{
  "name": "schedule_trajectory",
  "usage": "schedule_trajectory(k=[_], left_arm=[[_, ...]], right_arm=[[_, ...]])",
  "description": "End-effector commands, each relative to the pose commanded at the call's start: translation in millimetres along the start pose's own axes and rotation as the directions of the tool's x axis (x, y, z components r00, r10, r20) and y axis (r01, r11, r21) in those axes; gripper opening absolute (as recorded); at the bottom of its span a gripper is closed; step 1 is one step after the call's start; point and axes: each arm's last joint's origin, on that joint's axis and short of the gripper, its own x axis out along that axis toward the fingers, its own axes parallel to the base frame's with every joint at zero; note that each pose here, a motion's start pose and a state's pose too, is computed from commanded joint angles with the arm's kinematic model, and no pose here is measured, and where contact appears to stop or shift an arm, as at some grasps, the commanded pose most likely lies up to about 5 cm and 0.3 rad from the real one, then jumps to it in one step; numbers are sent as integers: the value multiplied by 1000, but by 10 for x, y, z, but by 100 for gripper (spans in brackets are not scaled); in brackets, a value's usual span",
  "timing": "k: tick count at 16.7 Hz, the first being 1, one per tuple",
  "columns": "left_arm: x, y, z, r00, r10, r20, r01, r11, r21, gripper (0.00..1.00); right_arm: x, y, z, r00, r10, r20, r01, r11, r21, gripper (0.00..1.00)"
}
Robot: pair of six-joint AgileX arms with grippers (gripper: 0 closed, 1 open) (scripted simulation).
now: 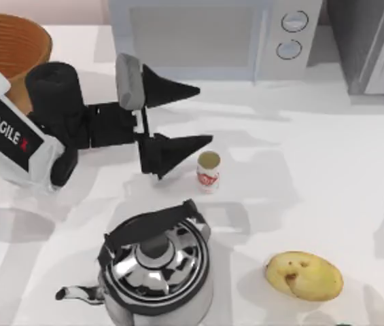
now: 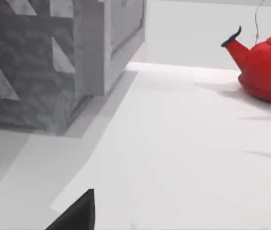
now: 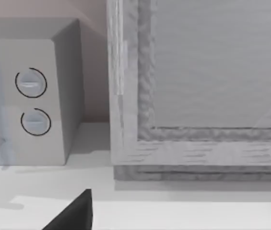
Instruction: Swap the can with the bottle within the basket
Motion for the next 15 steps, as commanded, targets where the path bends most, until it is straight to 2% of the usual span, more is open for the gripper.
schedule_trajectory(k=[4, 6, 8, 11, 13, 15], left_arm=[[-273, -211, 888, 983, 181, 8, -181, 983, 8, 100], [-470, -469, 1414, 962, 270, 47, -272, 960, 61, 100], [-685, -801, 1801, 927, 364, 92, -373, 921, 111, 100], [-954, -1257, 2092, 866, 481, 137, -498, 853, 155, 100], [-1093, -1491, 2115, 827, 546, 137, -562, 814, 148, 100], [-1215, -1707, 2017, 777, 620, 110, -630, 769, 109, 100]], right_arm=[[0, 0, 0, 1000, 0, 0, 0, 1000, 0, 100], [0, 0, 0, 1000, 0, 0, 0, 1000, 0, 100], [0, 0, 0, 1000, 0, 0, 0, 1000, 0, 100], [0, 0, 0, 1000, 0, 0, 0, 1000, 0, 100], [0, 0, 0, 1000, 0, 0, 0, 1000, 0, 100], [0, 0, 0, 1000, 0, 0, 0, 1000, 0, 100]])
